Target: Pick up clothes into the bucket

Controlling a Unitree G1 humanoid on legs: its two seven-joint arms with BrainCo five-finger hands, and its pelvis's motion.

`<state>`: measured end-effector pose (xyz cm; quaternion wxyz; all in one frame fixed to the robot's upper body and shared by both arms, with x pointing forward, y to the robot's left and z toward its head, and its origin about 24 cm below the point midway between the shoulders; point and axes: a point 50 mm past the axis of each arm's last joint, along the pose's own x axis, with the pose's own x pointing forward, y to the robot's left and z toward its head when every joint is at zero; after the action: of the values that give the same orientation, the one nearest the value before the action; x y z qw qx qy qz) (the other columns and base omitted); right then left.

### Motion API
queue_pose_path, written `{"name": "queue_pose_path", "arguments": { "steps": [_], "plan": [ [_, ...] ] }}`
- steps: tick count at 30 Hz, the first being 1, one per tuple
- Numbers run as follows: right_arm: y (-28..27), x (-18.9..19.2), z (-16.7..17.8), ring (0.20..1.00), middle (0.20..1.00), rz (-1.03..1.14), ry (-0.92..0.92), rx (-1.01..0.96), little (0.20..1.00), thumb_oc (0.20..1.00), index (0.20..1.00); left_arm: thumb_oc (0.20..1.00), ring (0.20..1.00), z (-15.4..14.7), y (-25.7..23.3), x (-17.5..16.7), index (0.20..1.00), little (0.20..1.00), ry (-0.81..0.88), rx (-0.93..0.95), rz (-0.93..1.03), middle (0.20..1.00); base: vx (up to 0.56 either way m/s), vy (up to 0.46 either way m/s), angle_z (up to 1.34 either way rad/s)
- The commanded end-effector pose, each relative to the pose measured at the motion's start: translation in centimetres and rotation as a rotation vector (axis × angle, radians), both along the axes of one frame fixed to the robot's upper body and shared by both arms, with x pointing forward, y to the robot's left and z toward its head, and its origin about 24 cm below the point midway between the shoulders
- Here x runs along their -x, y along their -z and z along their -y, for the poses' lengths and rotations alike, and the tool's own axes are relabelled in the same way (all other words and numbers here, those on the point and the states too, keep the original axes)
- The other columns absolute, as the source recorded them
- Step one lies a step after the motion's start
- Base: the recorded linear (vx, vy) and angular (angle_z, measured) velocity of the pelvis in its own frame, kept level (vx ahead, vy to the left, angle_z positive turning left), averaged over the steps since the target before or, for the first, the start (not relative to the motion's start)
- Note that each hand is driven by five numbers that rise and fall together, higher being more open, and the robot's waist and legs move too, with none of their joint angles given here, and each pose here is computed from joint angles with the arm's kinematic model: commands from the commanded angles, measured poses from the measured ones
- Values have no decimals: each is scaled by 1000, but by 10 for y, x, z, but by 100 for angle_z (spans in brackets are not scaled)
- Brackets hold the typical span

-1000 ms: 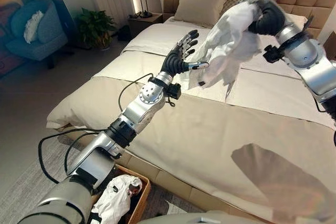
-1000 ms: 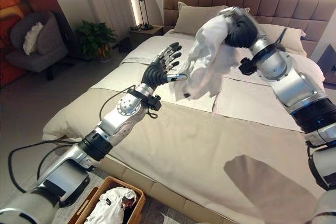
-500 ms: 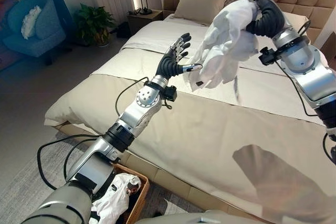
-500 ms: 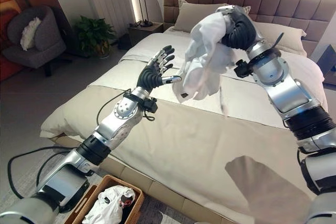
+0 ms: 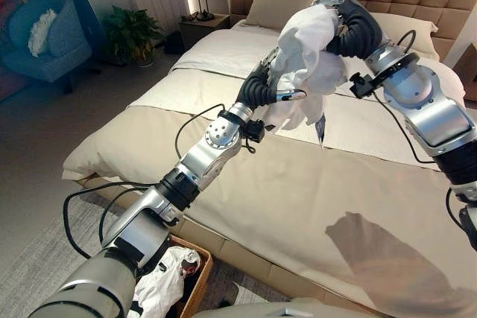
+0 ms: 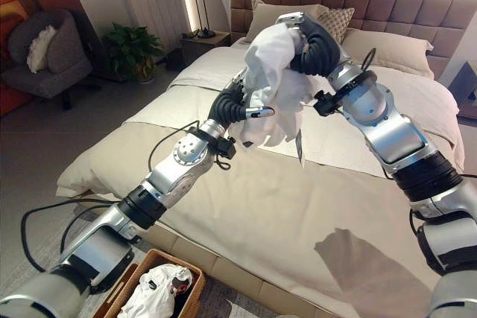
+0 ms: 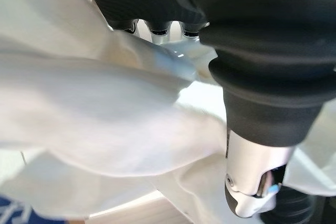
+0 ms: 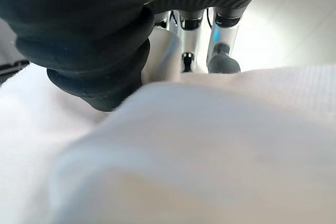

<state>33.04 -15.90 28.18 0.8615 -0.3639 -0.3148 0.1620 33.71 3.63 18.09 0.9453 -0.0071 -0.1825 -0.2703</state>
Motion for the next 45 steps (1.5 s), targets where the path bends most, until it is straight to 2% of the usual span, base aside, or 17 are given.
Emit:
{"name": "queue_pose_path", "arguments": {
  "steps": [1, 13, 14, 19, 21, 22, 23, 24, 32, 35, 36, 37, 38, 41, 42, 43, 45],
  "plan": [
    [-24, 22, -38, 200, 200, 77, -243, -40, 200, 200, 200, 1000, 1000, 30, -20, -3, 1000, 1000, 83, -9, 38, 1000, 0, 0, 0],
    [-10, 28, -57, 200, 200, -4, -365, -54, 200, 200, 200, 1000, 1000, 49, -17, 2, 1000, 1000, 133, -24, 20, 1000, 0, 0, 0],
    [-9, 28, -56, 200, 200, -6, -359, -57, 200, 200, 200, 206, 206, 50, -20, 5, 206, 206, 168, 1, 15, 206, 0, 0, 0],
    [-6, 25, -52, 200, 200, -5, -335, -74, 200, 200, 200, 200, 200, 45, -19, 10, 200, 200, 209, 79, -21, 200, 0, 0, 0],
    [-6, 25, -47, 755, 755, 2, -314, -91, 755, 755, 755, 200, 200, 38, -19, 10, 200, 200, 202, 95, -25, 200, 0, 0, 0],
    [-6, 25, -47, 755, 755, 2, -314, -91, 755, 755, 755, 200, 200, 38, -19, 10, 200, 200, 202, 95, -26, 200, 0, 0, 0],
    [-8, 24, -39, 1000, 1000, 15, -285, -126, 1000, 1000, 1000, 200, 200, 29, -21, 9, 200, 200, 187, 103, -13, 200, 0, 0, 0],
    [-8, 24, -39, 1000, 1000, 15, -285, -127, 1000, 1000, 1000, 200, 200, 29, -20, 9, 200, 200, 187, 102, -14, 200, 33, 0, 0],
    [-4, 32, 32, 1000, 1000, 31, -140, -461, 1000, 1000, 1000, 200, 200, -64, -41, 7, 200, 200, -29, 9, 164, 200, 7, 0, 1],
    [10, 42, 63, 1000, 1000, 23, -78, -588, 1000, 1000, 1000, 200, 200, -111, -50, 13, 200, 200, -143, -46, 222, 200, 18, -1, 0],
    [11, 42, 63, 1000, 1000, 21, -77, -589, 1000, 1000, 1000, 200, 200, -111, -49, 13, 200, 200, -143, -47, 220, 200, 0, 0, 0],
    [27, 45, 82, 1000, 1000, -11, -22, -670, 1000, 1000, 1000, 200, 200, -142, -55, 19, 200, 200, -232, -107, 252, 200, 22, 0, 4],
    [39, 47, 90, 1000, 1000, -35, 7, -725, 1000, 1000, 1000, 200, 200, -157, -58, 23, 200, 200, -281, -139, 272, 200, 0, 0, 0],
    [88, 56, 108, 1000, 1000, -136, 95, -907, 1000, 1000, 1000, 200, 200, -200, -65, 38, 200, 200, -432, -247, 313, 200, 33, 6, 1],
    [89, 56, 107, 1000, 1000, -140, 93, -908, 1000, 1000, 1000, 200, 200, -201, -64, 39, 200, 200, -435, -250, 311, 200, 46, 16, 6],
    [122, 66, 115, 1000, 1000, -205, 153, -1006, 1000, 1000, 1000, 200, 200, -223, -72, 52, 200, 200, -521, -324, 353, 200, 12, 19, 5],
    [172, 79, 119, 1000, 1000, -332, 235, -1163, 1000, 1000, 1000, 200, 200, -244, -74, 65, 200, 200, -607, -397, 369, 200, 0, 15, 2]
  ]
}}
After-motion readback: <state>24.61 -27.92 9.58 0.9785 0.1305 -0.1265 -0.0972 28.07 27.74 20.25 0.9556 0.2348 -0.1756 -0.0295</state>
